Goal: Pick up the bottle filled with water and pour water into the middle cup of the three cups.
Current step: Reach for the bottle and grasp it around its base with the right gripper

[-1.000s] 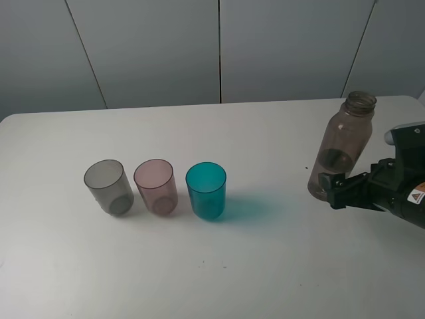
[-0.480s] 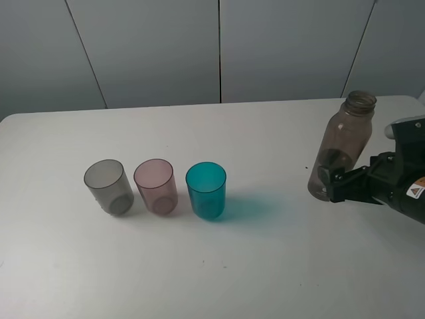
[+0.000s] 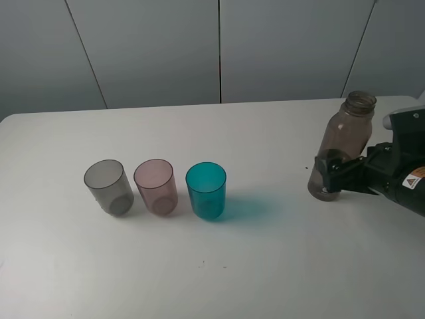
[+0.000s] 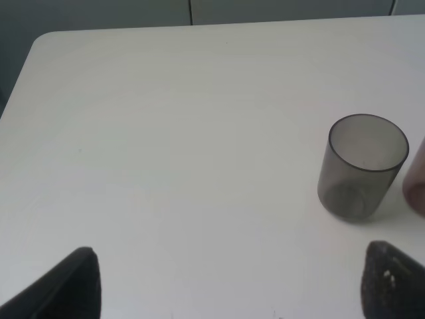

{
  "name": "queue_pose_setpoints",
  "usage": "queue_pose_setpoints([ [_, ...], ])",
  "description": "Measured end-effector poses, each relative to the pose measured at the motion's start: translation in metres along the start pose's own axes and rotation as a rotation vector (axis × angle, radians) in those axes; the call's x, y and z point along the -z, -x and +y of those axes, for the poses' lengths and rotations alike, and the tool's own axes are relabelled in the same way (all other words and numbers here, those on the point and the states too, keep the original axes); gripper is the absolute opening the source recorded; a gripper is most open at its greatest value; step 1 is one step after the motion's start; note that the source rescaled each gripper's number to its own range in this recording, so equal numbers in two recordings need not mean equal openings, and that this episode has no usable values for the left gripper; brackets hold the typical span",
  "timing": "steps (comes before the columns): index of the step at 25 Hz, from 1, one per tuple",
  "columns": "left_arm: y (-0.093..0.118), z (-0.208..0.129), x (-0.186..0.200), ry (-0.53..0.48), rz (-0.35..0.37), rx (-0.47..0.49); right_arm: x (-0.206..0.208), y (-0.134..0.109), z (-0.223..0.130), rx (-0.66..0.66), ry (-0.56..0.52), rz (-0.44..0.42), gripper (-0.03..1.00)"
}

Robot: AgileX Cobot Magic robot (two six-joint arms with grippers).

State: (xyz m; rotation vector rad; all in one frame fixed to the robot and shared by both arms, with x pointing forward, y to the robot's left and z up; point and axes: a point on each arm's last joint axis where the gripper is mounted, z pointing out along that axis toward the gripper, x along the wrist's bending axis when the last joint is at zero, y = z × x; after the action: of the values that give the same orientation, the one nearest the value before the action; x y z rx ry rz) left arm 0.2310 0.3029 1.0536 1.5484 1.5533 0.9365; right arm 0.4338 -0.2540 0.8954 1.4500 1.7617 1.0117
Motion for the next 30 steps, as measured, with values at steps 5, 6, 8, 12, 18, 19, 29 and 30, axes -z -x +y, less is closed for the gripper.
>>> queue_pose_setpoints([
  [5, 0.000, 0.000, 0.000, 0.000, 0.000, 0.000, -0.007, -0.001, -0.012, 0.007, -0.064, 0.004, 1.00],
  [6, 0.000, 0.000, 0.000, 0.000, 0.000, 0.000, -0.009, -0.001, -0.014, 0.007, -0.068, 0.005, 1.00],
  [8, 0.000, 0.000, 0.000, 0.000, 0.000, 0.000, -0.011, -0.001, -0.015, -0.004, -0.061, 0.007, 1.00],
  [12, 0.000, 0.000, 0.000, 0.000, 0.000, -0.002, -0.015, -0.001, -0.016, -0.007, -0.040, 0.009, 1.00],
  [18, 0.000, 0.000, 0.000, 0.000, 0.000, -0.002, -0.018, -0.001, -0.012, -0.010, 0.010, 0.004, 1.00],
  [19, 0.000, 0.000, 0.000, 0.000, 0.000, -0.004, -0.019, -0.001, -0.011, -0.013, 0.022, 0.000, 1.00],
  [29, 0.000, 0.000, 0.000, 0.000, 0.000, -0.007, -0.019, 0.000, -0.005, -0.020, 0.075, -0.010, 1.00],
  [30, 0.000, 0.000, 0.000, 0.000, 0.000, -0.007, -0.020, 0.000, -0.006, -0.019, 0.075, -0.009, 1.00],
])
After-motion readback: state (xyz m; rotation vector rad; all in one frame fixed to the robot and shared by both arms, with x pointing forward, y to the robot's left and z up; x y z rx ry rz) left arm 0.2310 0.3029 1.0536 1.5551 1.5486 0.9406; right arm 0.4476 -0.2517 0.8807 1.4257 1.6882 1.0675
